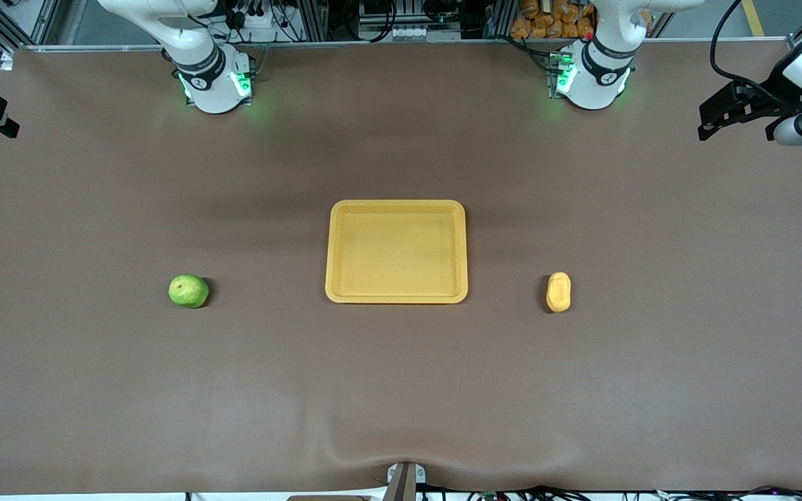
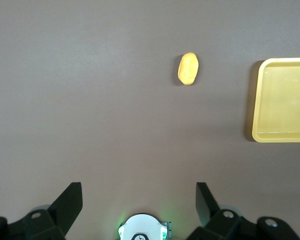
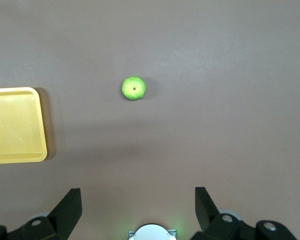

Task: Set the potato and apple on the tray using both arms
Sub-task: 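Move the left gripper out toward the yellow potato, then grasp the potato with the left gripper while the right gripper reaches the apple, then lift the potato toward the tray while the right gripper grasps the apple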

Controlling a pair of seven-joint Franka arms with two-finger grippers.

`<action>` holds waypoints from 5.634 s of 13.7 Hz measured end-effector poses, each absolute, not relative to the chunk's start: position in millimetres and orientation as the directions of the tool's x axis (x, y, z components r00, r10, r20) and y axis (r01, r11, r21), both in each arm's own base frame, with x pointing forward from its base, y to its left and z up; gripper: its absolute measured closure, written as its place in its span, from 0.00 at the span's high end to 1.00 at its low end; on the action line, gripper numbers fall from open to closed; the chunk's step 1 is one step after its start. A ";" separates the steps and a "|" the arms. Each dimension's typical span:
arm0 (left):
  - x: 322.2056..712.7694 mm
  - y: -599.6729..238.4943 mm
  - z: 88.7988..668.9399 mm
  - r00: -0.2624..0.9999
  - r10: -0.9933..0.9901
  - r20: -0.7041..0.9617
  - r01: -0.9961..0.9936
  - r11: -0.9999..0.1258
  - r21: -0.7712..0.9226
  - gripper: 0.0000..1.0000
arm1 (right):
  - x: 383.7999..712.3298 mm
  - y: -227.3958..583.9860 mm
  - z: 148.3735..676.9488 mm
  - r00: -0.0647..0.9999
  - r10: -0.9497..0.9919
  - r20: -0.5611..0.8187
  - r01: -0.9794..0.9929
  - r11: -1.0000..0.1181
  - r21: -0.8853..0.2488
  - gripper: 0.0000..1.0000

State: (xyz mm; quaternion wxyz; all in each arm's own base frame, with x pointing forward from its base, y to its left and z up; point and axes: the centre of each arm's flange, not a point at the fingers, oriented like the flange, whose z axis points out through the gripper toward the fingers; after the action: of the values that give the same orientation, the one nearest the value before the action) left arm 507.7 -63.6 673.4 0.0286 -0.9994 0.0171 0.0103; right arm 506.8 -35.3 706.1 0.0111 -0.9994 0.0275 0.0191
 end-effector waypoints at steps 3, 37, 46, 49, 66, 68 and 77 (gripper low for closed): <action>507.7 -63.5 673.3 0.999 -0.034 -0.022 -0.035 -0.998 -0.057 1.00 | 504.5 -37.0 704.5 0.997 -0.058 -0.058 -0.059 -0.998 -0.021 1.00; 595.1 -89.8 328.9 0.999 -0.045 -0.003 -0.046 -0.998 -0.031 1.00 | 592.4 -73.2 544.7 0.946 -0.114 -0.303 -0.120 -0.993 -0.003 1.00; 595.4 -127.2 258.5 0.995 -0.104 -0.013 -0.104 -0.995 -0.002 1.00 | 634.6 -72.2 449.3 0.930 -0.105 -0.352 -0.111 -0.994 0.003 1.00; 596.9 -130.7 242.6 0.995 -0.101 -0.001 -0.101 -0.995 0.004 0.93 | 644.4 -72.7 430.2 0.936 -0.105 -0.337 -0.110 -0.994 0.004 1.00; 601.5 -173.2 202.0 0.995 -0.078 0.059 -0.081 -0.995 0.050 0.53 | 646.2 -66.4 285.6 0.966 -0.165 -0.201 -0.190 -0.975 -0.114 1.00; 601.4 -174.4 201.5 0.996 -0.062 0.058 -0.065 -0.997 0.051 0.52 | 642.2 -64.3 272.4 0.965 -0.179 -0.193 -0.205 -0.970 -0.128 1.00; 599.9 -199.3 219.2 0.998 -0.043 0.035 -0.045 -0.998 0.048 0.52 | 637.3 -50.4 228.3 0.959 -0.199 -0.203 -0.234 -0.958 -0.165 1.00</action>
State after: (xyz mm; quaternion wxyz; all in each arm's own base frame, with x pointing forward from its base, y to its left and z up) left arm 599.9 -199.3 219.2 -0.0244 -0.9993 0.0221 -0.0168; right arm 637.3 -50.4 228.3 0.0941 -0.9851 0.1100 0.0926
